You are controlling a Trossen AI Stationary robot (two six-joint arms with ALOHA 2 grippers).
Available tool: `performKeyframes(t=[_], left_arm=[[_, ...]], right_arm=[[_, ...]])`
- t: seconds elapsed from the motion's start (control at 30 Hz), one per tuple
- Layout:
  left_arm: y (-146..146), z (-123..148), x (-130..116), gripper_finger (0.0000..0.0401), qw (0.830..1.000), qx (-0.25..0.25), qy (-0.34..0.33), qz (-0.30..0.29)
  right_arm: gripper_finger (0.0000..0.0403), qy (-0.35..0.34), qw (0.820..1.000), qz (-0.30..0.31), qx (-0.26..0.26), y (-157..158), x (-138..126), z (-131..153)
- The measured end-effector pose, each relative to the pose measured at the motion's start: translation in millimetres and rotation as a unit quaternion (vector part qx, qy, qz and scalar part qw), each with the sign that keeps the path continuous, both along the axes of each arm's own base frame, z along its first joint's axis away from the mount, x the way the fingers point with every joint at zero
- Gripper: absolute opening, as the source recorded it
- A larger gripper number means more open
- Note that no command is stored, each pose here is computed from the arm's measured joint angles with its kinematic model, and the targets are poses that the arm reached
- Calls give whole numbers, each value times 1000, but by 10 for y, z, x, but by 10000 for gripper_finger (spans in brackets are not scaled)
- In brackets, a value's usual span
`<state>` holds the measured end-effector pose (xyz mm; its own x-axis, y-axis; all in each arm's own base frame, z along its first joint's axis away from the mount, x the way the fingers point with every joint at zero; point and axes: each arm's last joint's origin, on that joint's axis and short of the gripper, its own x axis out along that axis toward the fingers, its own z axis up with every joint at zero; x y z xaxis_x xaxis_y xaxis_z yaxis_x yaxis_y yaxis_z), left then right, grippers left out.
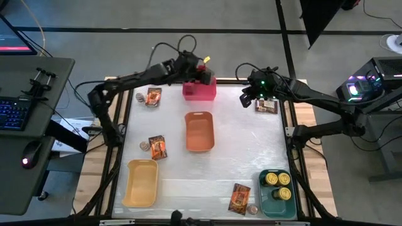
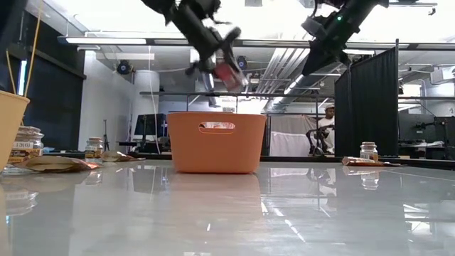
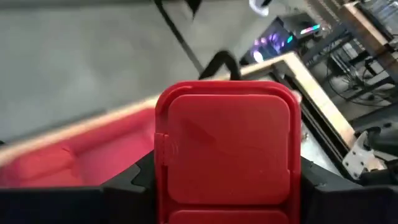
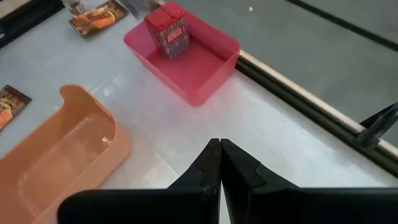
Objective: Sort spices by type
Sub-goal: Put the red spice can into the red bin
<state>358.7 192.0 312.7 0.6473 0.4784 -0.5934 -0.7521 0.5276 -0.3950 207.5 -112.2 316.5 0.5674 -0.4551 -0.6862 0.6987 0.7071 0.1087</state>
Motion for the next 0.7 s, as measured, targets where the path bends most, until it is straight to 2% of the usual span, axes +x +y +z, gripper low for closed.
performKeyframes(t=[0.13,0.33,0.53,0.7], left_arm=[[169,-365,65,182,998,-53,35,19],[360,-615,50,182,993,-40,84,66],[499,-828,46,184,990,-48,112,76],[504,-899,72,245,989,-66,107,74]], right_arm=[[0,14,1000,3,11,-29,62,-75],[0,19,1000,8,19,-45,105,-118],[0,9,999,8,29,-41,109,-114],[0,6,999,7,33,-40,111,-113]])
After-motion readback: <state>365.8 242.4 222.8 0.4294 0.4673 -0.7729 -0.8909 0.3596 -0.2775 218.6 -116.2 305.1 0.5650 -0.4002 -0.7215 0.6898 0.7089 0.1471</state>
